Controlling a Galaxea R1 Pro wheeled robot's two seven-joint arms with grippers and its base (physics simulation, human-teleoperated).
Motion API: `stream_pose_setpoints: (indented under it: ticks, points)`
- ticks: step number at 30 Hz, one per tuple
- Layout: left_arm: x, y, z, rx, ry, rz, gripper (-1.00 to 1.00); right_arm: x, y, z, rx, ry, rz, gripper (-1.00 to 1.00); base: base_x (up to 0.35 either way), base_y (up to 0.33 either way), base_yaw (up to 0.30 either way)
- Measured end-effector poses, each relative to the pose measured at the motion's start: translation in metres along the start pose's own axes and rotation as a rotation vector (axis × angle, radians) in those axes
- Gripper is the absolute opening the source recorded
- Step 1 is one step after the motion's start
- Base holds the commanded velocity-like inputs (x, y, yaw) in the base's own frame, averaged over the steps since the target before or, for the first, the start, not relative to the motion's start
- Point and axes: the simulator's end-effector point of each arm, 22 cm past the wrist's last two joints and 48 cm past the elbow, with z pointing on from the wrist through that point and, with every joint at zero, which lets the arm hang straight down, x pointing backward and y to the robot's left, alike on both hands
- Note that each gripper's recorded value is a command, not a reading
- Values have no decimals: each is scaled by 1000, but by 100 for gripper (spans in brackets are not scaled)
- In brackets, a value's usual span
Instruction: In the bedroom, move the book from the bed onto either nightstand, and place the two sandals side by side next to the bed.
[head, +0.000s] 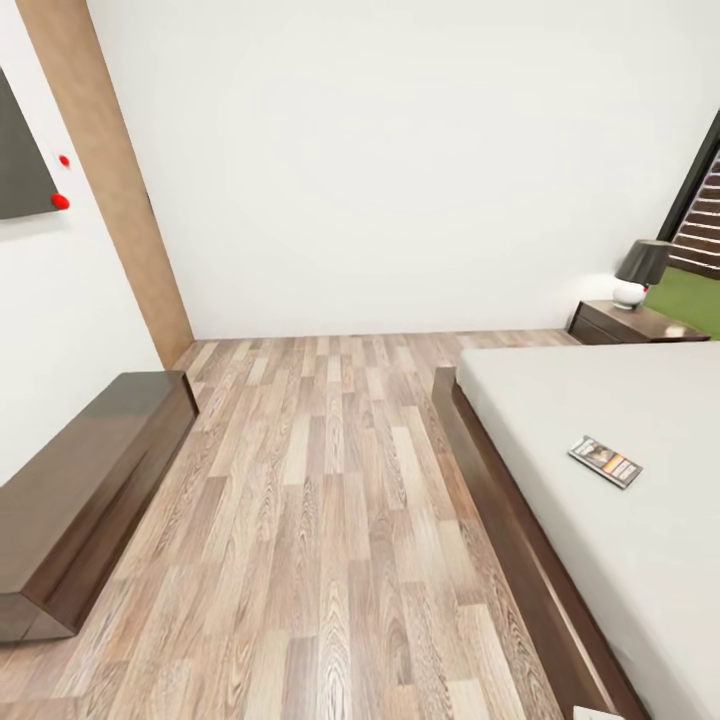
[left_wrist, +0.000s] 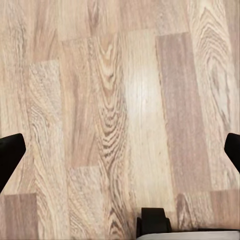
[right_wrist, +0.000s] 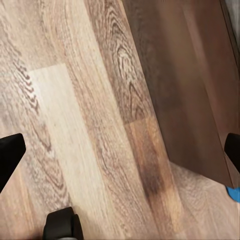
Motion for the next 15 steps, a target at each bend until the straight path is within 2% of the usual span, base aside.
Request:
stream_pose_setpoints:
  ticks: [15]
  points:
    - [-3, -2, -3, 8, -8, -2, 100, -1, 0, -3, 0, 0, 0, 100, 32, 0, 0]
